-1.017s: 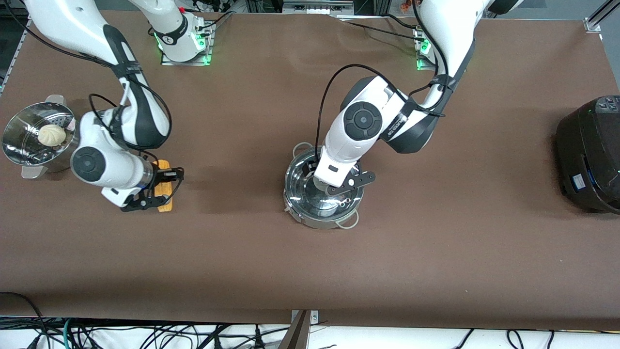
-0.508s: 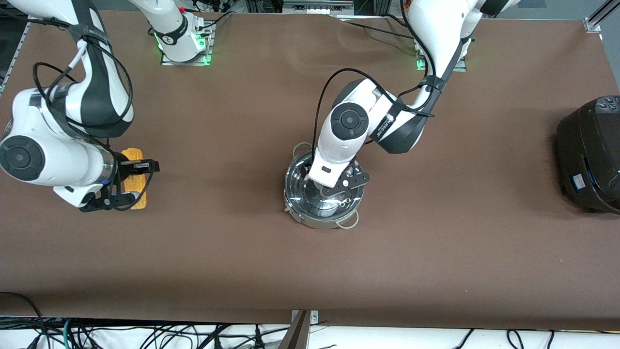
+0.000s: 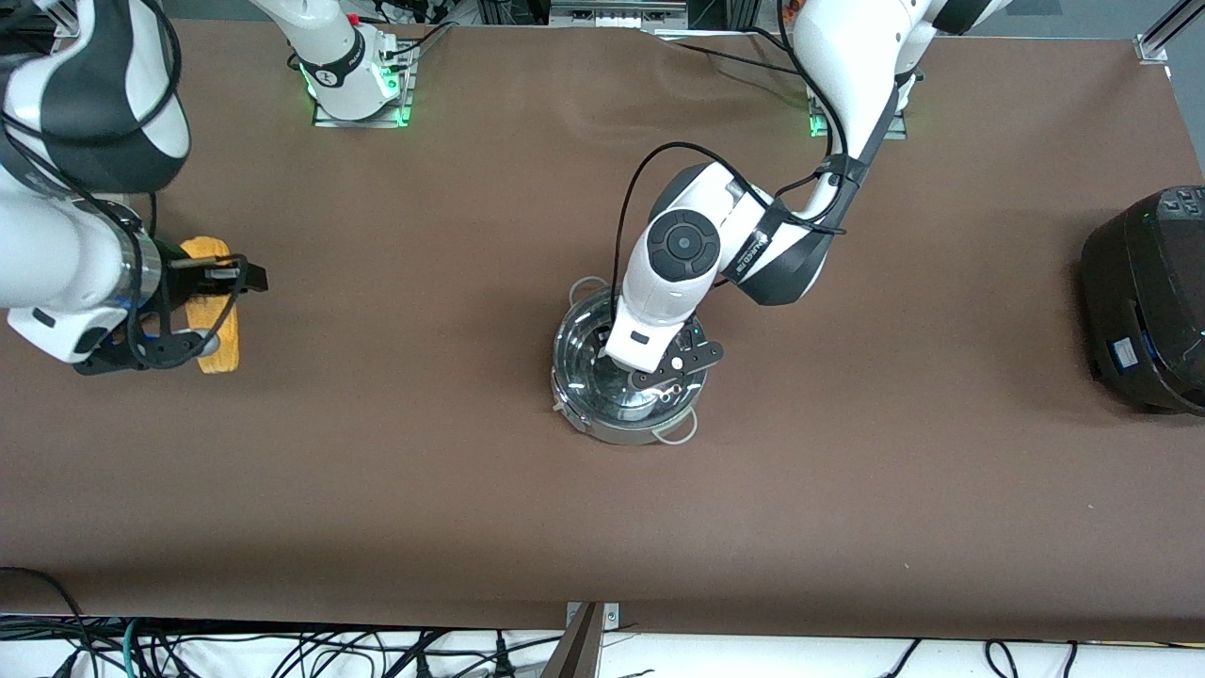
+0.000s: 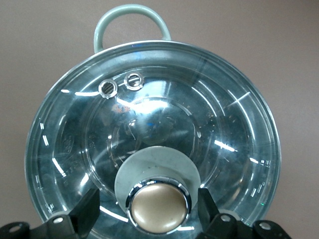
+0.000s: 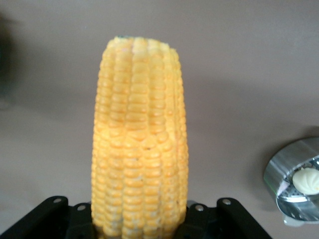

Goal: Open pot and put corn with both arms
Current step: 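Grasp the corn with the right gripper while the left gripper grasps the lid knob, then lift the lid off the pot with the left gripper while the right gripper carries corn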

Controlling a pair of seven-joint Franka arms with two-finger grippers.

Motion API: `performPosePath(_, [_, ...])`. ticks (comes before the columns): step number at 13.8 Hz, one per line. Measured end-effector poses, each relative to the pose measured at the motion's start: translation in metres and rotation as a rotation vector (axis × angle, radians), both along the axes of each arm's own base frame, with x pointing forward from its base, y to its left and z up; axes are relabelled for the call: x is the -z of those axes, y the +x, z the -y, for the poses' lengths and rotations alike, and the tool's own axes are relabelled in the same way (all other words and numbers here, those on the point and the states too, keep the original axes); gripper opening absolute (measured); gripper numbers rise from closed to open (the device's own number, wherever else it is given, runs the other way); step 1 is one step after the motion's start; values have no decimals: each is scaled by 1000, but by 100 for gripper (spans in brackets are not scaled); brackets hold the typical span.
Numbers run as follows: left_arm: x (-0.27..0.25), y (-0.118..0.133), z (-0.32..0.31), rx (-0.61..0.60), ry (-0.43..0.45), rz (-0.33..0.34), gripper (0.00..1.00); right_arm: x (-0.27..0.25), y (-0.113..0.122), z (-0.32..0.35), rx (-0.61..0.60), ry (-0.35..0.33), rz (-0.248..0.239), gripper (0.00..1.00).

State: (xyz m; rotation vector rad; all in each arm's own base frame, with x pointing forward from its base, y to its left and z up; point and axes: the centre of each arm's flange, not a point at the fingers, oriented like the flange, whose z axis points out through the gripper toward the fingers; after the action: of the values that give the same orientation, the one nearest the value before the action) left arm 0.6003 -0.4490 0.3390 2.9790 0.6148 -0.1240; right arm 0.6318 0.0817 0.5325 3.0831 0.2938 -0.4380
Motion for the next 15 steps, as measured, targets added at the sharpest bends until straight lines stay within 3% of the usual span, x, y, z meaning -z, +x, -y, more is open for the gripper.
performPosePath(13, [0,-2,5,-26,1,9,68,-26,-8,-11,-18,3,12,5])
performPosePath(15, [-3,-2,6,-28,-2,14,53,-26,-8,-11,-15,1,12,5])
